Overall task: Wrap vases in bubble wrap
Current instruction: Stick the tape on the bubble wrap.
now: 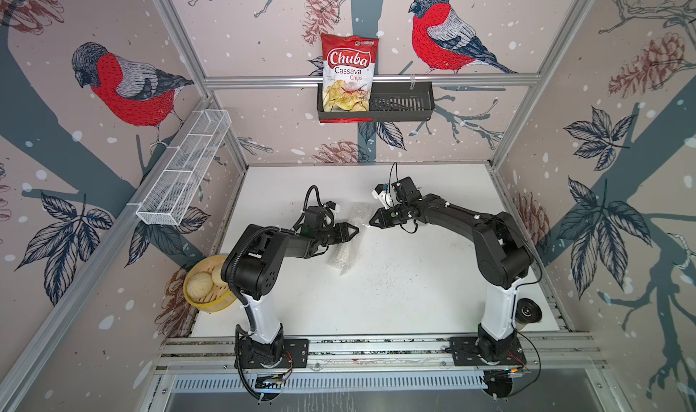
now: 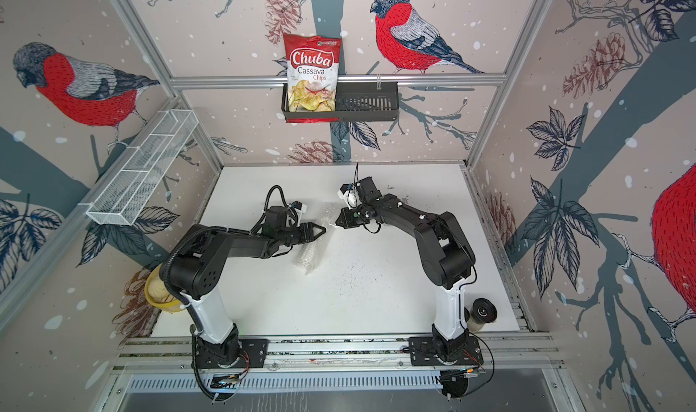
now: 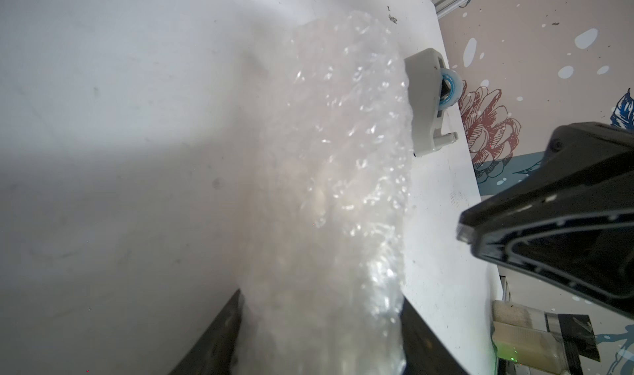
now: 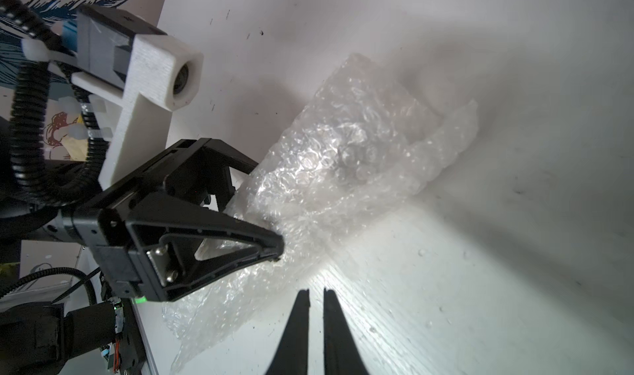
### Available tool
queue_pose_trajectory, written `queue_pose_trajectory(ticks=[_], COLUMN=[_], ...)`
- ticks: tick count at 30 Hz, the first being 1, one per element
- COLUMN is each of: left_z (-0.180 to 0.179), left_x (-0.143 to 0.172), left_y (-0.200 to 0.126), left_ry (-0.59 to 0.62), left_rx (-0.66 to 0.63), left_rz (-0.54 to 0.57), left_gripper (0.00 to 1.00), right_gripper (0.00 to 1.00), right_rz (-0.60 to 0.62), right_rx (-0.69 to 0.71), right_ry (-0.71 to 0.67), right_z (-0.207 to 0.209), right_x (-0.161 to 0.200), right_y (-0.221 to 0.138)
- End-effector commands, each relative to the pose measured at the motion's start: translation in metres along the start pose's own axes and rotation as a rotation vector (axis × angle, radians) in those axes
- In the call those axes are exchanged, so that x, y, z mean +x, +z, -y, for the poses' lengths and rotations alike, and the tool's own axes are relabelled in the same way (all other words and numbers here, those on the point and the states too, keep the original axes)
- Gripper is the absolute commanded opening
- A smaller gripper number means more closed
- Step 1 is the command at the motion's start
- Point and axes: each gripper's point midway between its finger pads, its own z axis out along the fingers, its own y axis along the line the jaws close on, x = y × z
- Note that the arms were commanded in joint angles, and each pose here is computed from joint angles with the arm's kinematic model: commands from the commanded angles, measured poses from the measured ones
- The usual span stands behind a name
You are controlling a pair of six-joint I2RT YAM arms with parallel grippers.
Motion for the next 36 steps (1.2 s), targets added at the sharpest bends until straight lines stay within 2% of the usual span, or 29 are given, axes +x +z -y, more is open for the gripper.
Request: queue_pose_trajectory(ticks=[1, 10, 14, 26, 31, 36], left_z=[-0.026, -0.025, -0.024, -0.024, -0.024, -0.024], left_x=[0.029, 0.028, 0.028, 0.027, 0.027, 0.028], left_y=[-0.002, -0.003, -0.003, -0.003, -0.003, -0.003], left_ry=[-0.059, -0.057, -0.056, -0.054, -0.054, -0.053], left_rx=[-0.107, -0.106, -0.105, -0.107, -0.107, -0.103], left_rz=[-0.093, -0.091, -0.090, -0.089, -0.088, -0.090], left_gripper=[0.13, 0.12, 0.12, 0.12, 0.12, 0.12], right_gripper=[0.11, 0.11, 0.11, 0.14, 0.14, 0.13], right_rz=[0.005, -0.005, 0.003, 0.014, -0.002, 0.001], right_rx=[-0.027, -0.066, -0.072, -0.023, -0.044, -0.070], right_ry=[0.012, 0.020, 0.023, 0.044, 0.042, 0.027], right_z=[0.001, 0.004, 0.005, 0.022, 0.017, 0.012], right_x=[-0.001, -0.014, -0.019, 0.005, 0.000, -0.023], right_y=[0.010, 0.045, 0.050, 0.012, 0.033, 0.056])
